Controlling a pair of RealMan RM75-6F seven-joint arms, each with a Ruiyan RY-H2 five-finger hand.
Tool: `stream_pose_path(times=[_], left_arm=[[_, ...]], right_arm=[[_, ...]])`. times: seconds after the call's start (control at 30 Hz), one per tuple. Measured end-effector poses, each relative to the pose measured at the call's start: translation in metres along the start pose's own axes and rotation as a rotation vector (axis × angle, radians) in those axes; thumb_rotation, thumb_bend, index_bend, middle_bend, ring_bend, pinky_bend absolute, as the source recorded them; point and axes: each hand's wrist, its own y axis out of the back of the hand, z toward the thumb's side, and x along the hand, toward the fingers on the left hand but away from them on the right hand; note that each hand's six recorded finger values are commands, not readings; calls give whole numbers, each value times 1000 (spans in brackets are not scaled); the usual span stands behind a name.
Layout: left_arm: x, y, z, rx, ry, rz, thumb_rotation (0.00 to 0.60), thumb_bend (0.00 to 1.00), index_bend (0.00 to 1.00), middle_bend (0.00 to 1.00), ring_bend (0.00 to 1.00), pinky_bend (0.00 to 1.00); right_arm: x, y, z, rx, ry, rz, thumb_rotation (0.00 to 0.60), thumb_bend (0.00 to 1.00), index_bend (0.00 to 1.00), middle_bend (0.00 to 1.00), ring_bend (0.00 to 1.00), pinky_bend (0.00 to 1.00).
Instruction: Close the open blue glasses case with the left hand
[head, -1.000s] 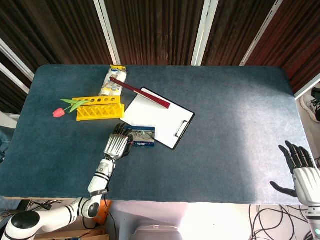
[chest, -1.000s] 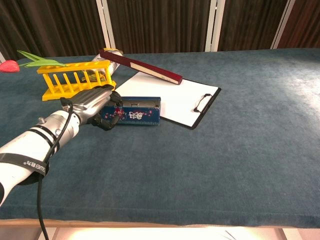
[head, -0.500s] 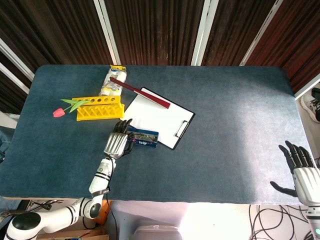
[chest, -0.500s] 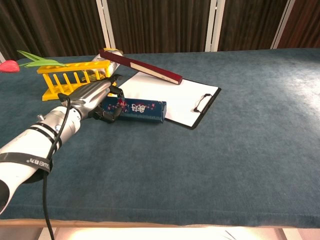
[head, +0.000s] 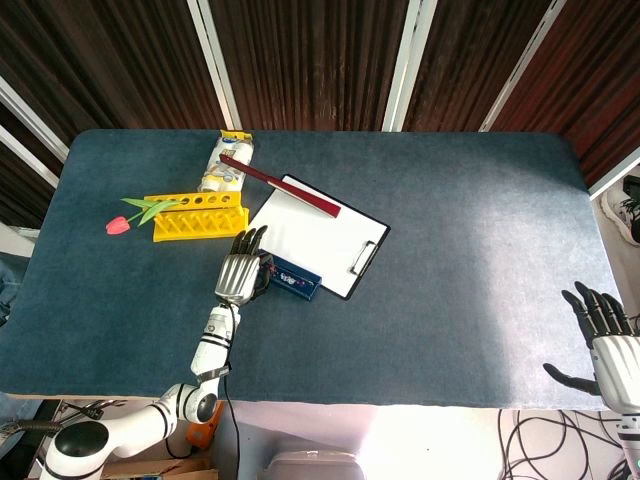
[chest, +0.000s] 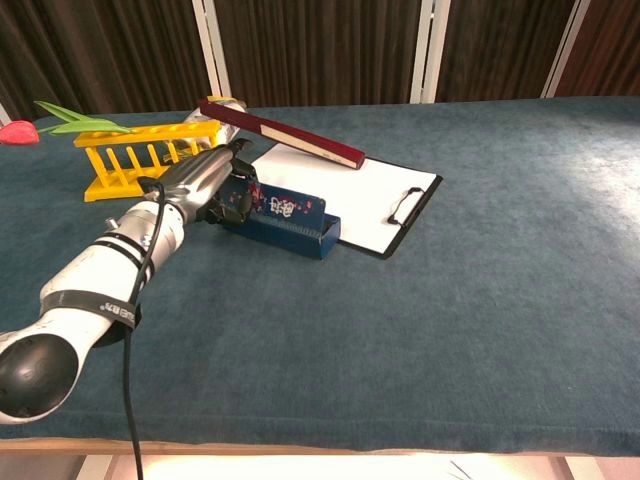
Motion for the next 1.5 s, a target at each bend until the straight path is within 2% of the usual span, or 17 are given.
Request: stream_pose_path(times=[0.2,0.33,0.4,0.47,0.53,0.67,1.0,1.2,1.33,1.5], left_arm=[[5,-5,7,-15,0,1,600,560,642,36,0,9],[9,-8,9,-12,6,-8,600,533,603,34,0,9],[10,-9,9,-13,8,-10,600,500,516,23,0,9],[11,-10,7,-11,14,-18,600,444,298,2,0,9],[12,-11,7,-25,17,-22,600,431,181,0,0,10],[14,-11,9,-73,14,-13,600,417,72,0,0,11],[19,-6,17,-139,-18,41,600,405,45,0,0,12],[12,1,25,-142,-78,61,600,406,0,0,0,14],[-4,7,21,-117,-127,26,600,407,0,0,0,5],[-50,32,0,-77,-168,-27,600,407,0,0,0,3]], right_arm=[[0,1,0,-5,3,2,600,177,0,0,0,0],[0,1,-1,-7,4,2,600,177,0,0,0,0],[0,1,-1,-8,4,1,600,177,0,0,0,0],[0,2,-1,-10,4,2,600,177,0,0,0,0],[0,2,-1,-12,6,3,600,177,0,0,0,0],[0,3,-1,-18,9,1,600,177,0,0,0,0],[1,5,-1,-24,13,-6,600,177,0,0,0,0],[0,4,-1,-13,16,-1,600,177,0,0,0,0],[0,3,-1,-8,13,-3,600,177,0,0,0,0],[-1,-1,1,17,6,1,600,177,0,0,0,0]])
